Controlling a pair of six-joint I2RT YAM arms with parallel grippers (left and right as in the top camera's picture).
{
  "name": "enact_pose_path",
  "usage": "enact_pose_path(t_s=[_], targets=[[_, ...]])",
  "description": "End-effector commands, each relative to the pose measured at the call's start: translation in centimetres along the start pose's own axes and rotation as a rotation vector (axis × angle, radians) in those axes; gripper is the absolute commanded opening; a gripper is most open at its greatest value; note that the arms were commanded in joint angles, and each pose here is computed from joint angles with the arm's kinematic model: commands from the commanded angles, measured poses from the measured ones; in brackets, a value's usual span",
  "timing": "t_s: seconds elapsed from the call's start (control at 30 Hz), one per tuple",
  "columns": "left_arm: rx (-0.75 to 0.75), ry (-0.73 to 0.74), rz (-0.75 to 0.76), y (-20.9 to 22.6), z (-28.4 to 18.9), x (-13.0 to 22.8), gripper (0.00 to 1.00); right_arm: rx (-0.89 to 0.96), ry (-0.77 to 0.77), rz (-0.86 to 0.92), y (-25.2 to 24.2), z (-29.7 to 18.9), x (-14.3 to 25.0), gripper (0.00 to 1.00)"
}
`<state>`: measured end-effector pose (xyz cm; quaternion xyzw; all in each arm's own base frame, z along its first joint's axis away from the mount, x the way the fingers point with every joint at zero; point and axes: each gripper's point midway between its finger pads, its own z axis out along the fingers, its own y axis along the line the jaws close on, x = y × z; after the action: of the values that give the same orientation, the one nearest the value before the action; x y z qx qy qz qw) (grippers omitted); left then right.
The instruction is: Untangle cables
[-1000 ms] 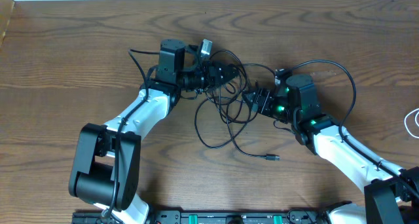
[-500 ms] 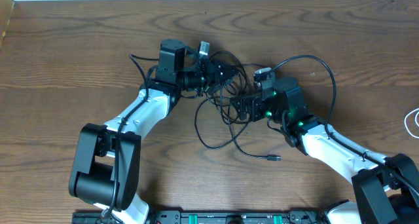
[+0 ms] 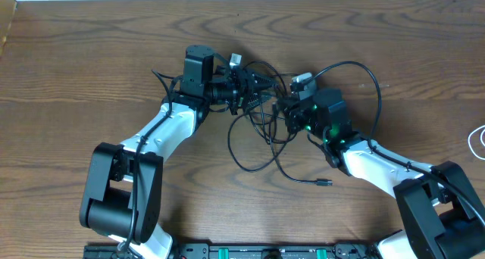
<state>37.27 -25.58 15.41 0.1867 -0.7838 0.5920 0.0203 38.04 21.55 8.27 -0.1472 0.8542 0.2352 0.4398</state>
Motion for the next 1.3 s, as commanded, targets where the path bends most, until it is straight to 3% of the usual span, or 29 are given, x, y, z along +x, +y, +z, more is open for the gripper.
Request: enact_pose_path(t_s=[0.0,0.2,0.3,0.33,0.4,0.6,0.63,0.7,0.83,1.1,1.27], targets=[[0.010,0.028,0.041,-0.3,0.1,0.4,0.44,0.187,-0.104,0.094,-4.1,-0.6,-2.2,0.02],[0.006,0.028,0.228,-0.1,0.1,0.4,0.32,0.249,-0.100,0.193,-7.1,-1.3,-2.0,0.01],[-0.015,0.029,0.305,0.6,0.1,0.5,0.10,0.265,-0.052,0.293,-8.5,-1.7,-0.7,0.10],[-0.033,0.023,0.319,1.0,0.1,0.4,0.08,0.249,-0.032,0.306,-8.5,-1.7,-0.2,0.14],[-0.094,-0.007,0.333,2.4,0.0,-0.1,0.08,0.182,0.027,0.329,-7.8,-1.7,0.9,0.22],[-0.262,-0.113,0.261,5.9,-0.7,-1.8,0.08,0.036,0.124,0.368,-5.6,-1.7,2.5,0.27],[-0.262,-0.112,0.261,5.9,-0.7,-1.8,0.12,0.009,0.130,0.369,-5.1,-1.7,2.5,0.30],[-0.263,-0.113,0.261,5.9,-0.7,-1.8,0.34,-0.023,0.137,0.372,-4.5,-1.8,2.5,0.32],[-0.342,-0.185,0.303,7.1,-1.3,-3.1,0.52,-0.033,0.132,0.370,-4.4,-1.8,2.3,0.39],[-0.648,-0.390,0.232,12.1,-4.9,-5.9,0.56,-0.122,0.091,0.357,-3.4,-2.1,0.8,0.52],[-0.733,-0.395,0.388,12.4,-5.1,-6.4,0.56,-0.167,-0.011,0.339,-3.9,-4.0,-2.7,0.59]])
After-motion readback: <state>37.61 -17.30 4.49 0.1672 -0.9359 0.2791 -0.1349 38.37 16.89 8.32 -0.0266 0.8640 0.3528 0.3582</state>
